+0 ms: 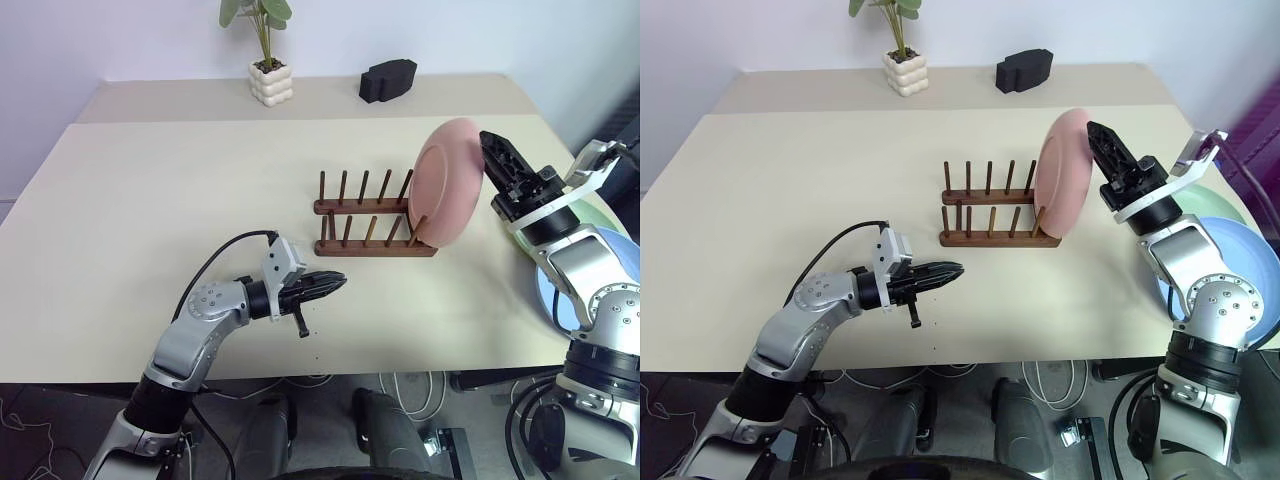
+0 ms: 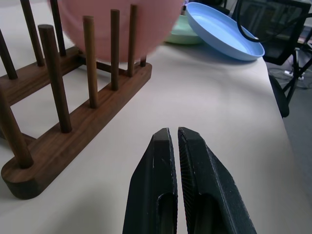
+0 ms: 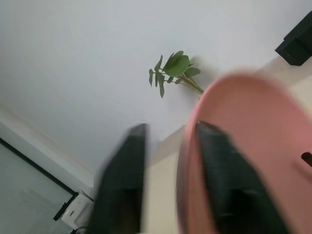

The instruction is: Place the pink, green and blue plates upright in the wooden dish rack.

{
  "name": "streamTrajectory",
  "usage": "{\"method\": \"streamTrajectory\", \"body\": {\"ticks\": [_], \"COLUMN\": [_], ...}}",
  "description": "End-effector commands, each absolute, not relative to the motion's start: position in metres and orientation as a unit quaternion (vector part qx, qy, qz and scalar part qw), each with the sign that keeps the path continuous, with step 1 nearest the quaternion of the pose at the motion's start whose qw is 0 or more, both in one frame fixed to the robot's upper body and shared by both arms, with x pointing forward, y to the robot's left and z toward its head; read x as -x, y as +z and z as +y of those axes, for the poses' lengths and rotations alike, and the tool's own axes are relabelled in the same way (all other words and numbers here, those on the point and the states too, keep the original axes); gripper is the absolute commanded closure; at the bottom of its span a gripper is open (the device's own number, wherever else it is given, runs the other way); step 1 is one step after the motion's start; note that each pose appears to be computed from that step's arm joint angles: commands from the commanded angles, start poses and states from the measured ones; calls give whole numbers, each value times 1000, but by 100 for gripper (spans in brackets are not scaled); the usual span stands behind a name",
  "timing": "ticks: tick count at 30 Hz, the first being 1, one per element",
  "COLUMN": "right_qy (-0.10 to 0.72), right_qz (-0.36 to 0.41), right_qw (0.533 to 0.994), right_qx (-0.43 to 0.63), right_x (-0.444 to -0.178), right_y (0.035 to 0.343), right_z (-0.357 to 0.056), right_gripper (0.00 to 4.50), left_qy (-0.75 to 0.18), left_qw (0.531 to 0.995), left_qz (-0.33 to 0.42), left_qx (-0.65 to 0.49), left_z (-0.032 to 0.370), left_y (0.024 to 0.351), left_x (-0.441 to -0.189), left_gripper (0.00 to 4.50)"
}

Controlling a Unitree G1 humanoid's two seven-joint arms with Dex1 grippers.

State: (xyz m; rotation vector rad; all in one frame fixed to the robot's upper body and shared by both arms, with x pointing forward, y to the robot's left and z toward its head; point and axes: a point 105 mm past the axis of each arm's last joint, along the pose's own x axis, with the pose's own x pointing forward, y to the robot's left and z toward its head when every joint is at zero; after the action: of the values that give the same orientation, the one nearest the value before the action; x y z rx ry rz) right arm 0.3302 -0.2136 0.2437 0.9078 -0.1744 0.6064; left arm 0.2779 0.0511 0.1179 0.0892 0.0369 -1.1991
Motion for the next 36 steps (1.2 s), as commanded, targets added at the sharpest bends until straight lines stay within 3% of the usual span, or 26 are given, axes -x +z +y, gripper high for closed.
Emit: {"method": "streamTrajectory", "body": {"ticks": [1, 3, 11, 17, 21, 26, 31, 36], "right_qy": [296, 288, 281, 228, 159, 150, 172, 165], "right_qz": [-103, -105, -145, -185, -72, 81, 124, 149], "right_qw": [850, 855, 865, 928, 983, 976, 959, 952], "right_qx": [-423, -419, -390, -230, -47, 139, 187, 209], "right_x": [-326, -328, -325, -303, -298, -284, -290, -323], "right_y": [253, 253, 272, 309, 282, 236, 211, 198], "right_z": [-215, -216, -229, -278, -305, -316, -311, -315], "right_gripper": [85, 6, 6, 6, 6, 6, 6, 6], "left_qy": [-569, -570, -572, -575, -583, -601, -614, -615], "left_qw": [821, 821, 819, 817, 812, 798, 788, 787], "left_qz": [-12, -11, -11, -10, -7, -4, -5, -7], "left_qx": [-44, -44, -43, -41, -40, -41, -40, -43], "left_z": [49, 49, 47, 46, 43, 35, 29, 28], "left_y": [130, 130, 129, 129, 127, 124, 124, 124], "left_x": [-274, -274, -274, -273, -273, -273, -274, -276], "left_gripper": [430, 430, 430, 430, 430, 430, 430, 430]}}
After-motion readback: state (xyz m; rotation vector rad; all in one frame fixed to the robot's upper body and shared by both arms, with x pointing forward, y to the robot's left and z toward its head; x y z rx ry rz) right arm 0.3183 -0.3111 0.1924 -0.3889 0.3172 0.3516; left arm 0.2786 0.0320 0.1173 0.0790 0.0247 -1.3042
